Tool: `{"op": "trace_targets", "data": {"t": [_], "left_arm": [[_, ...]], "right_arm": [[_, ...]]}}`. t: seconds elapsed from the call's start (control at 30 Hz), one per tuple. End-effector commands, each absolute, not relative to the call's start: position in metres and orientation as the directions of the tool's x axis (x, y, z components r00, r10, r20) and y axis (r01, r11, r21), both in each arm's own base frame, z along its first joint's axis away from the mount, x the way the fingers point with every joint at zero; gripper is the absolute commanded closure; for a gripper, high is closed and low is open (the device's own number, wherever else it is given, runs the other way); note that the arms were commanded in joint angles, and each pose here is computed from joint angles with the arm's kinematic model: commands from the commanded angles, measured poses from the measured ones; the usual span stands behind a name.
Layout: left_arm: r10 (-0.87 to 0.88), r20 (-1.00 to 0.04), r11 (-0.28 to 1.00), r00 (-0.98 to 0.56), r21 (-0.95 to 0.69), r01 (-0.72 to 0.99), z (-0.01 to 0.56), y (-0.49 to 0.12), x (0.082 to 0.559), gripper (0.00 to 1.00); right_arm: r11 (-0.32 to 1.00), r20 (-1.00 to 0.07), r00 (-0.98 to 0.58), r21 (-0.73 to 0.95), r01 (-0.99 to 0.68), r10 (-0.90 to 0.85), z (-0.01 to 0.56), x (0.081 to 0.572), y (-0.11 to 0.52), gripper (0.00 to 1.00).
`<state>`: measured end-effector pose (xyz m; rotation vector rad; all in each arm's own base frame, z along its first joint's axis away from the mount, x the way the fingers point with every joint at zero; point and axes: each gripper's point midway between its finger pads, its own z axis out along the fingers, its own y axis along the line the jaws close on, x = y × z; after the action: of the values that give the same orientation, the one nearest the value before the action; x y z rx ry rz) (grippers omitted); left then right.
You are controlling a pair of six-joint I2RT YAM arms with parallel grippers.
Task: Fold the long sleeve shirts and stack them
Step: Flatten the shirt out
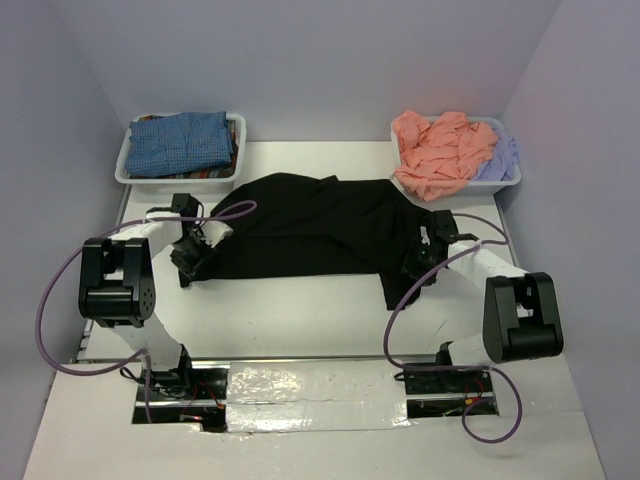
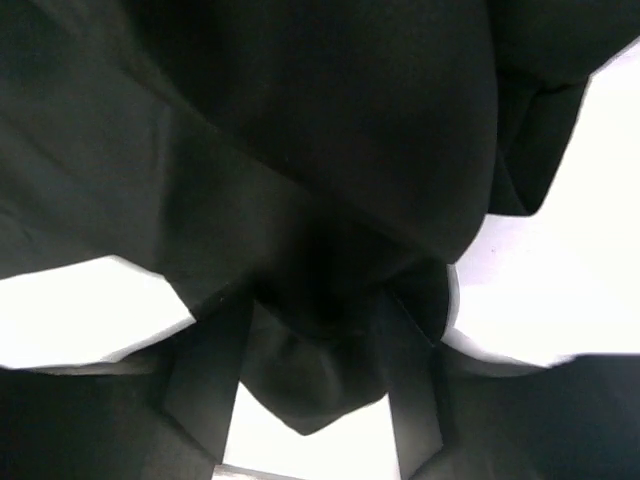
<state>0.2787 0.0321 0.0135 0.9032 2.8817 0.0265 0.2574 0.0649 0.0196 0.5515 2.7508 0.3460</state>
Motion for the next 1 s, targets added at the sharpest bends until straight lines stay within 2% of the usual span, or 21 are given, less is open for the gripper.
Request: {"op": "trace_targets", "data": {"t": [0.0, 0.03, 0.07, 0.13, 0.23, 0.3, 0.33, 0.47, 0.53, 0.63, 0.73, 0.97], "left_arm": [[0.576, -0.115, 0.817, -0.810, 0.045, 0.575, 0.002, 0.030, 0.273, 0.77], [0.584, -0.123, 0.811, -0.802, 0.052, 0.583, 0.006, 0.030, 0.273, 0.86], [0.605, -0.116, 0.796, -0.788, 0.051, 0.604, 0.006, 0.031, 0.268, 1.00], [0.640, -0.093, 0.768, -0.763, 0.106, 0.632, 0.015, 0.042, 0.264, 1.00], [0.737, -0.025, 0.666, -0.675, 0.194, 0.720, 0.029, 0.062, 0.249, 1.00], [0.805, 0.033, 0.575, -0.592, 0.200, 0.793, 0.034, 0.071, 0.232, 1.00], [0.820, 0.016, 0.554, -0.572, 0.229, 0.801, 0.046, 0.071, 0.231, 1.00], [0.839, -0.079, 0.542, -0.539, 0.210, 0.814, 0.073, 0.056, 0.236, 1.00], [0.827, -0.131, 0.562, -0.547, 0.201, 0.802, 0.077, 0.046, 0.245, 1.00], [0.817, -0.143, 0.576, -0.558, 0.200, 0.793, 0.071, 0.043, 0.255, 1.00], [0.805, -0.120, 0.592, -0.580, 0.186, 0.784, 0.064, 0.046, 0.261, 1.00], [0.787, -0.135, 0.616, -0.602, 0.223, 0.755, 0.071, 0.049, 0.284, 1.00]], "right_arm": [[0.873, -0.281, -0.856, 0.365, 0.322, 0.433, 0.027, 0.262, 0.074, 0.61], [0.877, -0.268, -0.862, 0.353, 0.327, 0.429, 0.024, 0.254, 0.073, 0.71], [0.881, -0.284, -0.857, 0.340, 0.329, 0.430, 0.027, 0.252, 0.070, 0.88], [0.883, -0.260, -0.859, 0.294, 0.365, 0.442, 0.024, 0.233, 0.061, 1.00], [0.861, -0.276, -0.828, 0.307, 0.406, 0.489, 0.037, 0.216, 0.057, 1.00], [0.823, -0.314, -0.781, 0.393, 0.410, 0.539, 0.063, 0.216, 0.065, 1.00], [0.811, -0.314, -0.765, 0.388, 0.437, 0.562, 0.075, 0.211, 0.062, 1.00], [0.812, -0.436, -0.693, 0.404, 0.421, 0.575, 0.121, 0.207, 0.049, 1.00], [0.821, -0.433, -0.705, 0.402, 0.406, 0.561, 0.125, 0.205, 0.051, 1.00], [0.833, -0.403, -0.746, 0.414, 0.368, 0.530, 0.112, 0.210, 0.060, 1.00], [0.840, -0.427, -0.745, 0.427, 0.334, 0.513, 0.116, 0.234, 0.063, 1.00], [0.913, -0.636, -0.667, 0.362, 0.186, 0.388, 0.214, 0.331, 0.066, 1.00]]}}
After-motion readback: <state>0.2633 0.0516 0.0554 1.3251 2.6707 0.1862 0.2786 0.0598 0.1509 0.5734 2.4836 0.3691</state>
